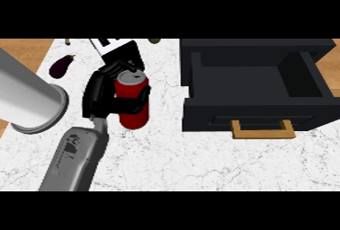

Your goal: Pick up the can, place it into the drawer and close the drawer

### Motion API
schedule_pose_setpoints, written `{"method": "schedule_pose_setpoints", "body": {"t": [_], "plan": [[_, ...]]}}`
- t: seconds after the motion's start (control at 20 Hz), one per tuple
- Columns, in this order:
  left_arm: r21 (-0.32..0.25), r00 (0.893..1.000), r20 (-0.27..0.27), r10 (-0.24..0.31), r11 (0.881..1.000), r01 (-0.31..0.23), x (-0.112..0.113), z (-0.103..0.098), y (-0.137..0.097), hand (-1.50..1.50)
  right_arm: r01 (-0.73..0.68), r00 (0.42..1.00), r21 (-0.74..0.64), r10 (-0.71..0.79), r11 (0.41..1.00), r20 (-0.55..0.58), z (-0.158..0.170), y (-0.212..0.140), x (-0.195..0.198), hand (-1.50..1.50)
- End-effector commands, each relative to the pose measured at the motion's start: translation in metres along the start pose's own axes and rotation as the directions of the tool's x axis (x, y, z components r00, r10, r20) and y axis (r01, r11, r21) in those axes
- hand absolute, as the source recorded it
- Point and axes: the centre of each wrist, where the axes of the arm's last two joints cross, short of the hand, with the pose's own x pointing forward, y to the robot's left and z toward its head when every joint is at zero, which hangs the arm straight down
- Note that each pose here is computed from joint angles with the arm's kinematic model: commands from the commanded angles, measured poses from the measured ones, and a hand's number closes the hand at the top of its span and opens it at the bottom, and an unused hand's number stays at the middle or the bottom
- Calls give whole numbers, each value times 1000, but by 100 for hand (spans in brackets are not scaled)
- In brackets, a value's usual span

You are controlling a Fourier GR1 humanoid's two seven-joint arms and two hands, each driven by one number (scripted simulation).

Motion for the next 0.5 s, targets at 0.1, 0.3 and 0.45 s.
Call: {"method": "schedule_pose_setpoints", "body": {"t": [0.1, 0.3, 0.45], "plan": [[-47, 1000, 0, -20, 999, 20, 40, -19, -41, 150, -3, 1000, -12, 3, 1000, 2, 1, 0, -3, -150], [-74, 999, 29, -29, 997, 31, 52, -40, -62, 150, 7, 1000, -18, -7, 1000, 6, -10, 3, -14, -150], [-64, 996, 64, -66, 995, 70, 80, -49, -95, 150, -3, 1000, 2, 3, 1000, -11, -1, -6, 14, -150]]}}
